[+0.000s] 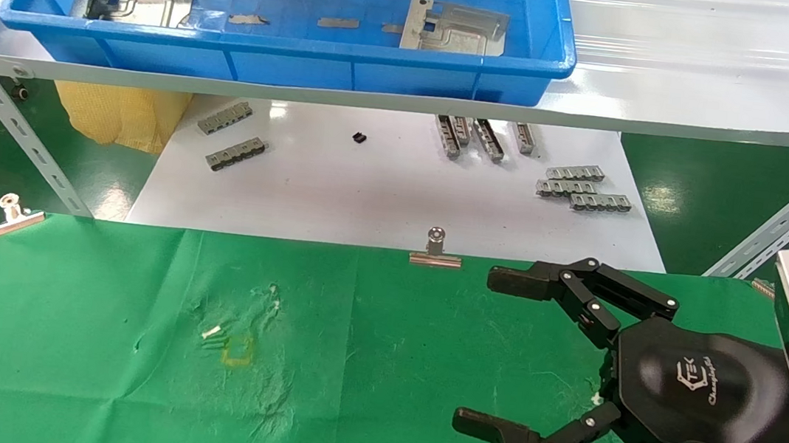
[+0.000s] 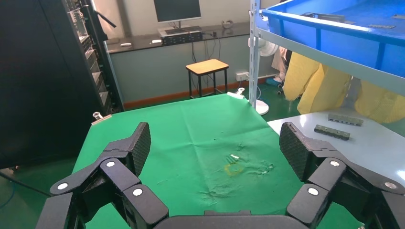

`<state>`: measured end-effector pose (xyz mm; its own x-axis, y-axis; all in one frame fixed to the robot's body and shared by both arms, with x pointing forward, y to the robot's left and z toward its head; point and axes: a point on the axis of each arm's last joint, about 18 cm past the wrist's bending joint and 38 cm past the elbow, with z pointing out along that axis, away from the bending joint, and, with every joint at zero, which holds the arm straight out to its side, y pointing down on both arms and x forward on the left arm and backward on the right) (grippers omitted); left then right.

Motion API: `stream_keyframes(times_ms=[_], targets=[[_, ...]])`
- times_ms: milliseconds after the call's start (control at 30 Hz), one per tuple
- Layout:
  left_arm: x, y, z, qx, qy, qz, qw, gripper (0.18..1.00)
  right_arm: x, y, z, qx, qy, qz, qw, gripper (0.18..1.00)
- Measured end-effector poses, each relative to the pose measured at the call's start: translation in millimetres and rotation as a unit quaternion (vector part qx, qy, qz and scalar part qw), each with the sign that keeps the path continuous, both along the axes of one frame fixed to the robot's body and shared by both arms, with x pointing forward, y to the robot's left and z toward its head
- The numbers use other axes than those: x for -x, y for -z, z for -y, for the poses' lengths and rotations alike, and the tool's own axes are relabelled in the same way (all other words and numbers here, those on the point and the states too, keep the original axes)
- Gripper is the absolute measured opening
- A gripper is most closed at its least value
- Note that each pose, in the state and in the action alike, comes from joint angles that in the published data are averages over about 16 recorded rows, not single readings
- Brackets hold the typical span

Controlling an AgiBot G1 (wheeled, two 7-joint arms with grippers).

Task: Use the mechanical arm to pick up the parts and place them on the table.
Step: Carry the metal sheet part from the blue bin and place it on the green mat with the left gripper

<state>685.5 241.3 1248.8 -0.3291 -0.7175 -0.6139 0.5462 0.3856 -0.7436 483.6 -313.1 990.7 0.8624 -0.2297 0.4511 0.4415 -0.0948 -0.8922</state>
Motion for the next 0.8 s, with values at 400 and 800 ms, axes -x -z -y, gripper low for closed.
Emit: stream_keyframes(times_ms=[400,800], targets=[[45.2,30.0,-3.2,-0.101,0.131,0.035,0.9856,0.269,0.0,0.0,0.0,0.000,0.000,0.000,1.000,1.000],[77.6,94.2,-17.7,-0.243,0.212,0.039,0.9458,0.269,0.0,0.0,0.0,0.000,0.000,0.000,1.000,1.000]])
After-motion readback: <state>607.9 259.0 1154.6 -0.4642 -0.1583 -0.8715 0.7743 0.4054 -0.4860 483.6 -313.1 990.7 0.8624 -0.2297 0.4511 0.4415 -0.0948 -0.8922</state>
